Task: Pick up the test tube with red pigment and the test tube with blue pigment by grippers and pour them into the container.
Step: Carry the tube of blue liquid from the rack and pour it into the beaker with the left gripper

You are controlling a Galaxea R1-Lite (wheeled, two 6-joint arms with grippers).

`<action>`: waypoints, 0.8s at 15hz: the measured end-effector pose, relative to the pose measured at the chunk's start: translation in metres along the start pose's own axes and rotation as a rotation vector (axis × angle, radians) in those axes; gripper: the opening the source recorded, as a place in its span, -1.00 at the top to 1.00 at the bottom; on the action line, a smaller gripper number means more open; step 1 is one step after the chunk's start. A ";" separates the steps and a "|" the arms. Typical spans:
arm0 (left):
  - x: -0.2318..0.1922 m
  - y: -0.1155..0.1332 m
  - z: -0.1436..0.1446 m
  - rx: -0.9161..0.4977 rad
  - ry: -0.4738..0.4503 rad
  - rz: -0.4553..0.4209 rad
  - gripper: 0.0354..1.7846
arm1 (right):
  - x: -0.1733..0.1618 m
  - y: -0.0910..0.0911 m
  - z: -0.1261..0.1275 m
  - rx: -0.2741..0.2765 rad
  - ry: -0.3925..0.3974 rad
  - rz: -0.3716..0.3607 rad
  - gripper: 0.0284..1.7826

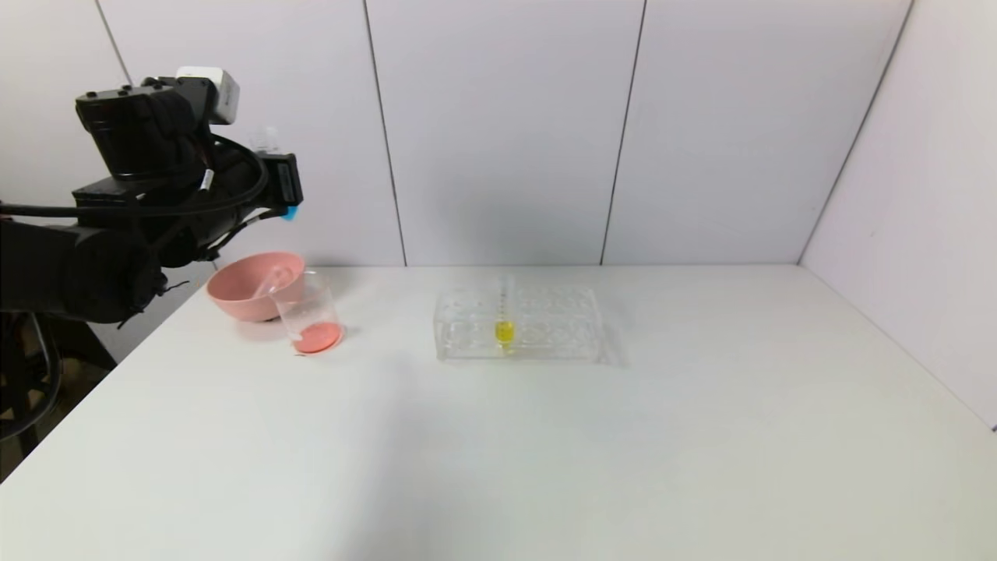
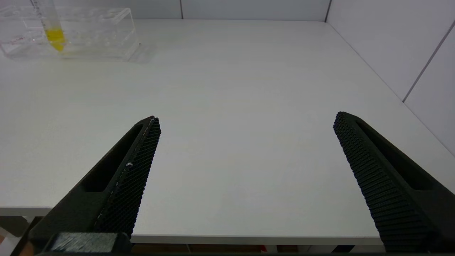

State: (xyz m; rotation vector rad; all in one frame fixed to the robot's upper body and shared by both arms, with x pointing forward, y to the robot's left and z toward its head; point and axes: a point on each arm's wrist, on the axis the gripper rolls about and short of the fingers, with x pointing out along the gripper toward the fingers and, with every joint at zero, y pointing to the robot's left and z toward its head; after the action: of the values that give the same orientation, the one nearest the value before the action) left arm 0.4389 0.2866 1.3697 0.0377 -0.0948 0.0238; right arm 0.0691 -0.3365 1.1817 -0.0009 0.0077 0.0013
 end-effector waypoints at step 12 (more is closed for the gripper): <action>0.018 0.079 -0.025 0.020 0.045 0.081 0.52 | 0.000 0.000 0.000 0.000 0.000 0.000 -0.99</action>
State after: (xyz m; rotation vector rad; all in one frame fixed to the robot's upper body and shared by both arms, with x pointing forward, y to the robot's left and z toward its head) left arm 0.4576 0.3666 1.3492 0.0534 -0.0507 0.1064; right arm 0.0691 -0.3365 1.1817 -0.0013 0.0077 0.0013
